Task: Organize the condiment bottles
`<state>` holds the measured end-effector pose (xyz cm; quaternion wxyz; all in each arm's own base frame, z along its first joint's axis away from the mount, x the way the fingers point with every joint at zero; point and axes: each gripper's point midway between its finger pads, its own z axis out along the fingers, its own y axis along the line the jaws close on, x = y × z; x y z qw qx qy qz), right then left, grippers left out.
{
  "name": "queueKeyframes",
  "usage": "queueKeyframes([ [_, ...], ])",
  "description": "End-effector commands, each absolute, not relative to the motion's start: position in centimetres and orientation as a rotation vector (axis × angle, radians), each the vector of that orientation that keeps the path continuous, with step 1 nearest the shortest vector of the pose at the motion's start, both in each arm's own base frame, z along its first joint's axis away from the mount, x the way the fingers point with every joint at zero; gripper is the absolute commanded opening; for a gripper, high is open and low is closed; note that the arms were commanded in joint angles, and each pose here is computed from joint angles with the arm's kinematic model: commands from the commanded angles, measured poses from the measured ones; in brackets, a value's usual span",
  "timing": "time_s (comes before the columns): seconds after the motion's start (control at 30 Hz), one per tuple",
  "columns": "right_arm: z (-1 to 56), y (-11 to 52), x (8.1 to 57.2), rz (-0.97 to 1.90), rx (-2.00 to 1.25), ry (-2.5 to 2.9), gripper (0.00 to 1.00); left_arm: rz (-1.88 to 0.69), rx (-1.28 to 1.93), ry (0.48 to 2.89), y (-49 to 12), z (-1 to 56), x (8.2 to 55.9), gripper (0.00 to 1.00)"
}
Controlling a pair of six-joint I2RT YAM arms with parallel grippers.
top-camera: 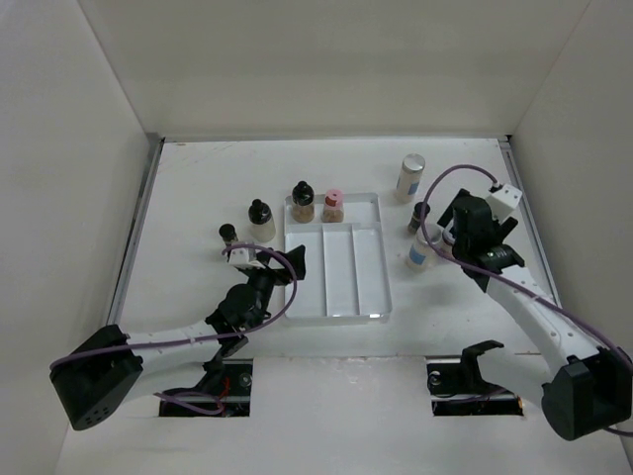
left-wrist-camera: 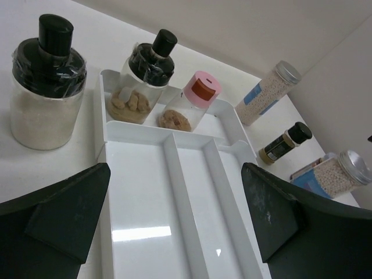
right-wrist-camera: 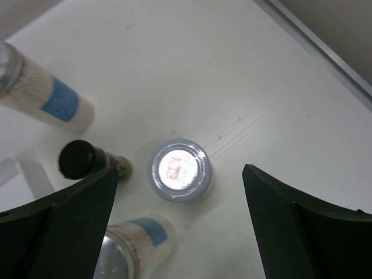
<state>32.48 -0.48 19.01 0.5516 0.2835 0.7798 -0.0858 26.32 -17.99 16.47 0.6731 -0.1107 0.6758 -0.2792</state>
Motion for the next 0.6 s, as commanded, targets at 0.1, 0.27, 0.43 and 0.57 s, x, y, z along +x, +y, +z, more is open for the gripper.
queueKeyframes([
  [0.1, 16.5, -0.7, 33.3, -0.172, 0.718, 1.962, 0.96, -0.721, -0.264, 1.48, -19.2, 18.1, 26.1, 1.0],
  [0.27, 15.2, 0.8, 35.0, -0.085, 0.696, 2.021, 0.95, -0.728, -0.268, 1.487, -19.4, 17.9, 26.1, 1.0],
  [0.43, 14.3, 0.5, 36.2, -0.056, 0.733, 2.03, 0.93, -0.728, -0.27, 1.487, -19.3, 17.8, 26.1, 1.0],
  [0.57, 13.8, 0.3, 36.7, -0.054, 0.746, 2.036, 0.89, -0.726, -0.274, 1.489, -19.3, 17.7, 26.2, 1.0],
])
